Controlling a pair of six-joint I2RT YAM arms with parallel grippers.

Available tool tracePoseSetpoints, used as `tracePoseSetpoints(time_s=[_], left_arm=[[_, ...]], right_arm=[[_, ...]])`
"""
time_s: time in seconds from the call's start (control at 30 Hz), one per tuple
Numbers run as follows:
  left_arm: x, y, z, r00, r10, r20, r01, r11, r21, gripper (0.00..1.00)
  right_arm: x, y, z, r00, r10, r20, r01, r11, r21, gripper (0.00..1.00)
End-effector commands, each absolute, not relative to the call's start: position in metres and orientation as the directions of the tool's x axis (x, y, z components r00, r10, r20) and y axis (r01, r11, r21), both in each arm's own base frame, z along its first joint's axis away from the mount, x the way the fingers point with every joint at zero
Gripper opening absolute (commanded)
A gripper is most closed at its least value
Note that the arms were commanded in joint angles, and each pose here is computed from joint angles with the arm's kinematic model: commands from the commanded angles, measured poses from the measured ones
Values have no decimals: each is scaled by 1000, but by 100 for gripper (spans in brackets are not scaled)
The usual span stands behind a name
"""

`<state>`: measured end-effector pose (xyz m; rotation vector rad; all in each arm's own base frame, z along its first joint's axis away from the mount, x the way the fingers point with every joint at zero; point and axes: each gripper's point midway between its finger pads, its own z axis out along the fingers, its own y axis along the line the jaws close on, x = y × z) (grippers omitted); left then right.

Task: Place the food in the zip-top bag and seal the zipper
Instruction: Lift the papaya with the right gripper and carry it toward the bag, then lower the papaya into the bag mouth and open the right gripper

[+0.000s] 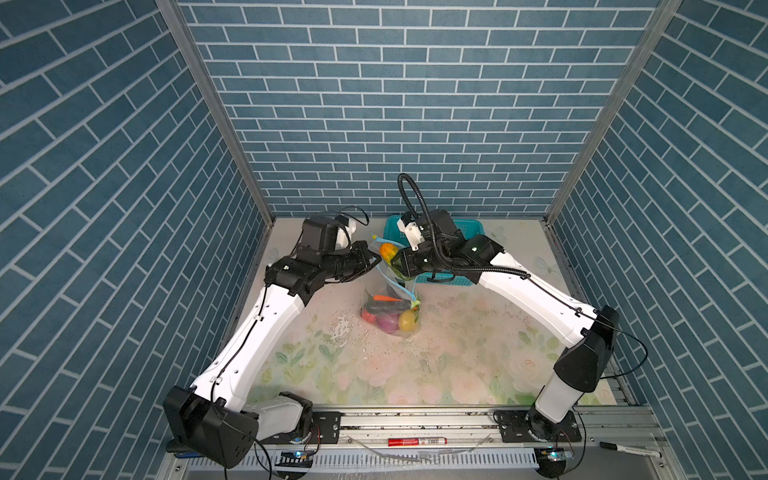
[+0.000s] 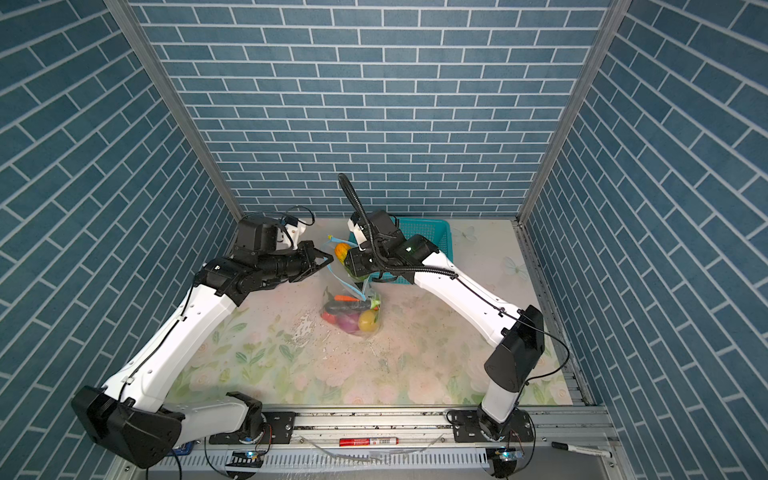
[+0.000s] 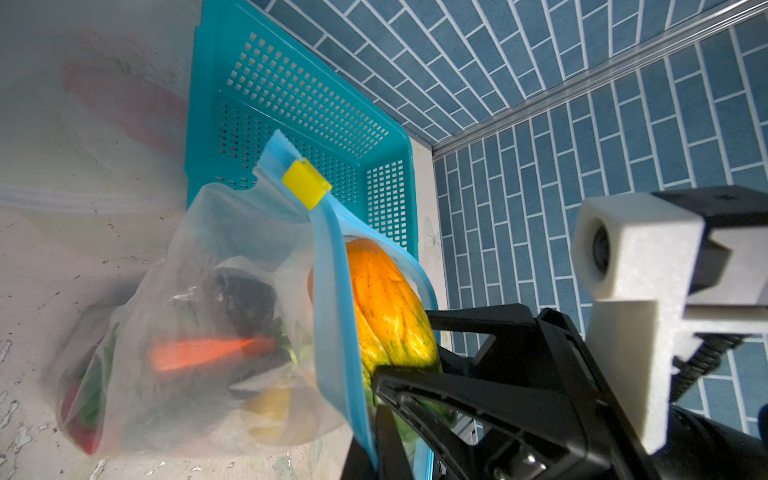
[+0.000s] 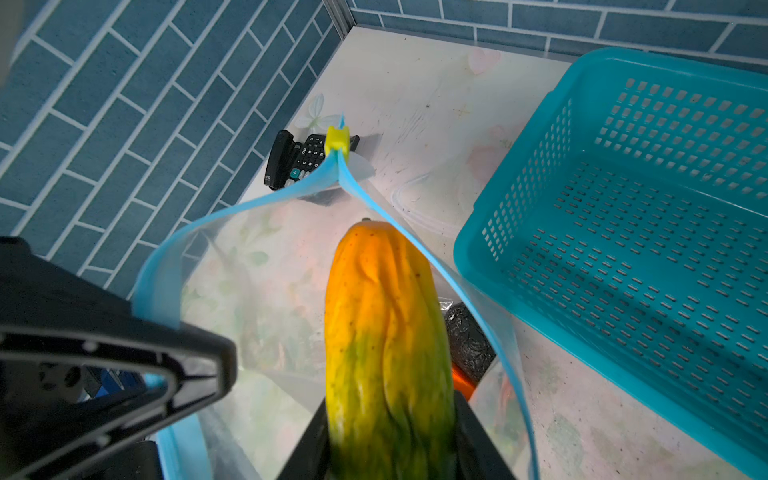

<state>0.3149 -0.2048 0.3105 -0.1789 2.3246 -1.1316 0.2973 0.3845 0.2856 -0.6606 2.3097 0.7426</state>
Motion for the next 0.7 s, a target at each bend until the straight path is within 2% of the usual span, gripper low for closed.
tracePoseSetpoints(time_s=[0.0,0.37,0.67], left_arm=[[312,-204,314,-836,-342,-428,131,634,-762,0],[312,-203,314,-837,-341,-428,130,636,-761,0],[312,-203,315,-836,-339,-431,133,637,-760,0]], right_arm=[[302,387,308,-650,-248,-719,-628,708,323,37],[303,389,310,-643,-258,-721,-635,706,314,47],[305,391,308,-641,-269,-719,-640,705,306,50]])
